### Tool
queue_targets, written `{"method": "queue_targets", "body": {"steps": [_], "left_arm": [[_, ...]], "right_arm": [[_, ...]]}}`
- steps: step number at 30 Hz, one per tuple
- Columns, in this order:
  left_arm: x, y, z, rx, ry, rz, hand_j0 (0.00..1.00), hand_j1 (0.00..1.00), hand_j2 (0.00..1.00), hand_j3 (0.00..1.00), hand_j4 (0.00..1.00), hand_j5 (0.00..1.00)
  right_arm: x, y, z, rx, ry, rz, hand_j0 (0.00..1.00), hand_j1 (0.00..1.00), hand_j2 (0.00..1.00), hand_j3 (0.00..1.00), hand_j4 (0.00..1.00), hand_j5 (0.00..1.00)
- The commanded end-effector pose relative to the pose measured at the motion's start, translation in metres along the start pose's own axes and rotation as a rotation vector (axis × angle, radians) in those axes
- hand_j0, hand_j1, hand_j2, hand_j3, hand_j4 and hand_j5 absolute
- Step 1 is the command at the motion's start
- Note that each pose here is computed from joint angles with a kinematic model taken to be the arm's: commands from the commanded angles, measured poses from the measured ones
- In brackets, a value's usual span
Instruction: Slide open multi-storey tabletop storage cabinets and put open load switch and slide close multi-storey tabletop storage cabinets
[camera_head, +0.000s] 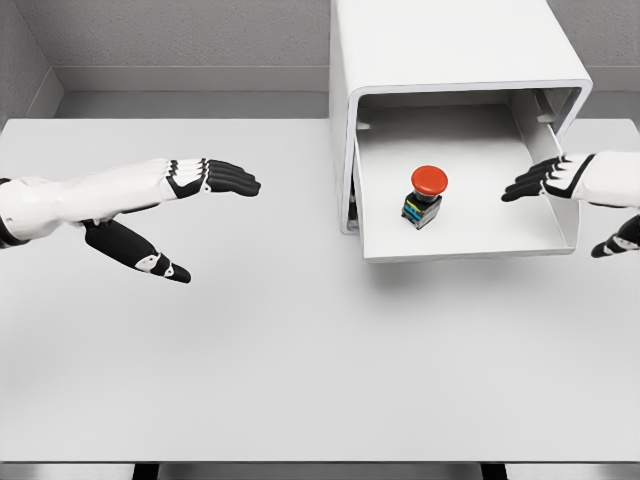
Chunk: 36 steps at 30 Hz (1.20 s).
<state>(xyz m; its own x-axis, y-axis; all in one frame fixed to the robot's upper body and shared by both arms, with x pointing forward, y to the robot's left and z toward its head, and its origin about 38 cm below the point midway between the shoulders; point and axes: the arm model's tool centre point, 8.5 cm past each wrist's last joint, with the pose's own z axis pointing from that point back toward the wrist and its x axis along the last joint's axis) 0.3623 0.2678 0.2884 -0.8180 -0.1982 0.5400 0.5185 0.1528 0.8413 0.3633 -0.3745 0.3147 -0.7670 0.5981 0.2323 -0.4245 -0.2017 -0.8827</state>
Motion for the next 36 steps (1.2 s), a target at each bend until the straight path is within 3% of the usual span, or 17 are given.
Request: {"method": "queue_targets", "body": {"steps": [1, 16, 36], "left_arm": [[0.000, 0.001, 0.001, 0.006, -0.001, 0.007, 1.00, 1.00, 1.00, 1.00, 1.00, 1.00], [0.000, 0.000, 0.001, 0.004, 0.002, 0.010, 1.00, 1.00, 1.00, 1.00, 1.00, 1.00], [0.000, 0.002, 0.004, 0.010, 0.004, 0.015, 1.00, 1.00, 1.00, 1.00, 1.00, 1.00]], "right_arm": [[0.001, -0.001, -0.003, -0.021, -0.009, -0.008, 1.00, 1.00, 1.00, 1.00, 1.00, 1.00], [0.003, 0.018, -0.025, -0.012, -0.062, -0.057, 1.00, 1.00, 1.00, 1.00, 1.00, 1.00], [0.001, 0.022, -0.044, -0.025, -0.090, -0.055, 1.00, 1.00, 1.00, 1.00, 1.00, 1.00]]}}
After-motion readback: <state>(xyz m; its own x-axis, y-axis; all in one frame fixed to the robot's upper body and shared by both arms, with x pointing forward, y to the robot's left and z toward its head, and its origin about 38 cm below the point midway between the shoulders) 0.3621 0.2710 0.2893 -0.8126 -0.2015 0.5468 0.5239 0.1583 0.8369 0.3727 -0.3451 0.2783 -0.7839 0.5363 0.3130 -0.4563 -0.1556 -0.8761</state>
